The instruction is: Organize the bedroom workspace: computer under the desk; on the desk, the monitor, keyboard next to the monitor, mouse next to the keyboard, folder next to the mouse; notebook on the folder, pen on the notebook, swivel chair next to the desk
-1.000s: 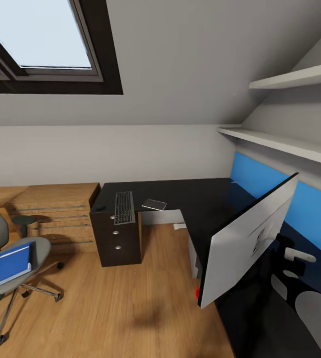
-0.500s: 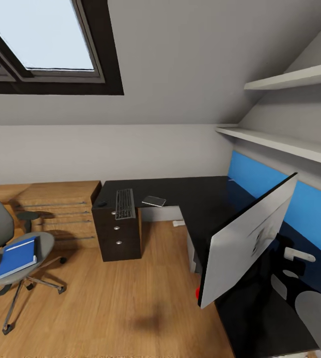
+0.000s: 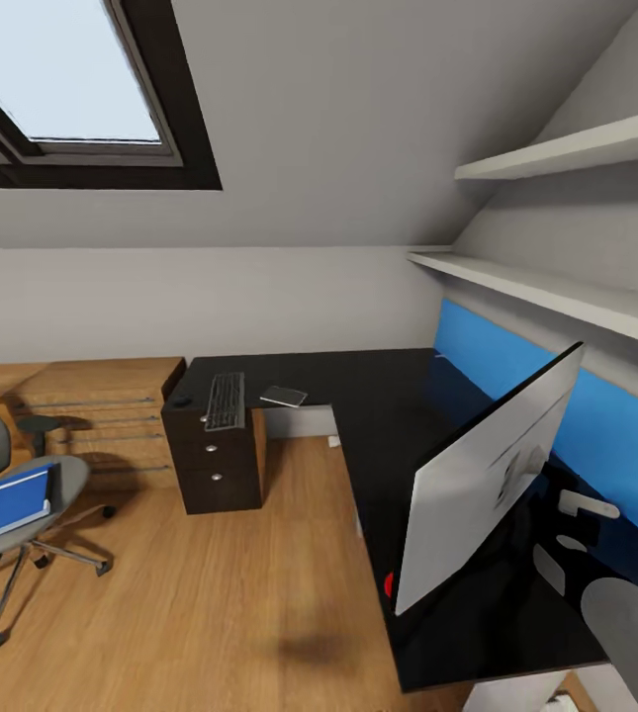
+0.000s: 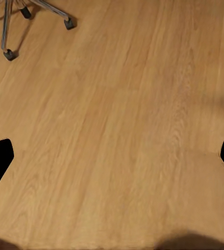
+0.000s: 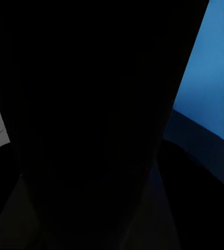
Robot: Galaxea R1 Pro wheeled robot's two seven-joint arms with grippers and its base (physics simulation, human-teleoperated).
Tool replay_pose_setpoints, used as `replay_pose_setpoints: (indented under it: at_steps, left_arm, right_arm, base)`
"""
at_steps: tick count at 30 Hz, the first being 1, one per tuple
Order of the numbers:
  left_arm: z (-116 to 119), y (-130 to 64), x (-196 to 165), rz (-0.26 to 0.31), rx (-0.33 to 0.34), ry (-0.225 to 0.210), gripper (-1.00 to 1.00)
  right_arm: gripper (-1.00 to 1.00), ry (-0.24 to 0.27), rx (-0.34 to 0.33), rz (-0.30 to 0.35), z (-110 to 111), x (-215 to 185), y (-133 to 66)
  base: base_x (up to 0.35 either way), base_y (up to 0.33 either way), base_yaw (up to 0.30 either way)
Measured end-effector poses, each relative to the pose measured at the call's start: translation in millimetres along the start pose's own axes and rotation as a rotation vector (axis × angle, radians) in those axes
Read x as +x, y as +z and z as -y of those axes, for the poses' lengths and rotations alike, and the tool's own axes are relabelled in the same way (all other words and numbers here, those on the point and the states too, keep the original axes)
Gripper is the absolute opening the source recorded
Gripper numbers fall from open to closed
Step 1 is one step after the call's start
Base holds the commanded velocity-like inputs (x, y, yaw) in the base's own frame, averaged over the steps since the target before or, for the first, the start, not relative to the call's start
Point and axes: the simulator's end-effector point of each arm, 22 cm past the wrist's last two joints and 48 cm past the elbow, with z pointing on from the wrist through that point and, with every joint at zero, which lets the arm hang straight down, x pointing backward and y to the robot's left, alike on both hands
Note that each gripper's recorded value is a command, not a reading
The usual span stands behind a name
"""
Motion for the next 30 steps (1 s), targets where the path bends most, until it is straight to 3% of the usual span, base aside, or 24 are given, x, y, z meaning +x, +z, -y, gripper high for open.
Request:
replay_pose_setpoints:
  at_steps: [11,20,30]
  left_arm:
    - [-0.8,-0.1,0.2,0.000,-0.003,-0.001,1.00]
    - [-2.0,0.0,1.4,-0.006,-0.005,0.000,1.00]
    - [-2.0,0.0,1.3,-0.005,-0.005,0.000,1.00]
  right_arm:
    - [-1.00,-0.001,-0.002,0.000,-0.5,0.0,-0.2]
    - [-1.00,0.005,0.002,0.000,1.1,1.0,-0.7]
    - [-1.00,0.010,0.005,0.000,1.7,1.7,-1.0]
  base:
    - [-0.034,-0.246,0.000]
    - [0.017,-0.011,0.000]
    - [0.193,0.000,0.000]
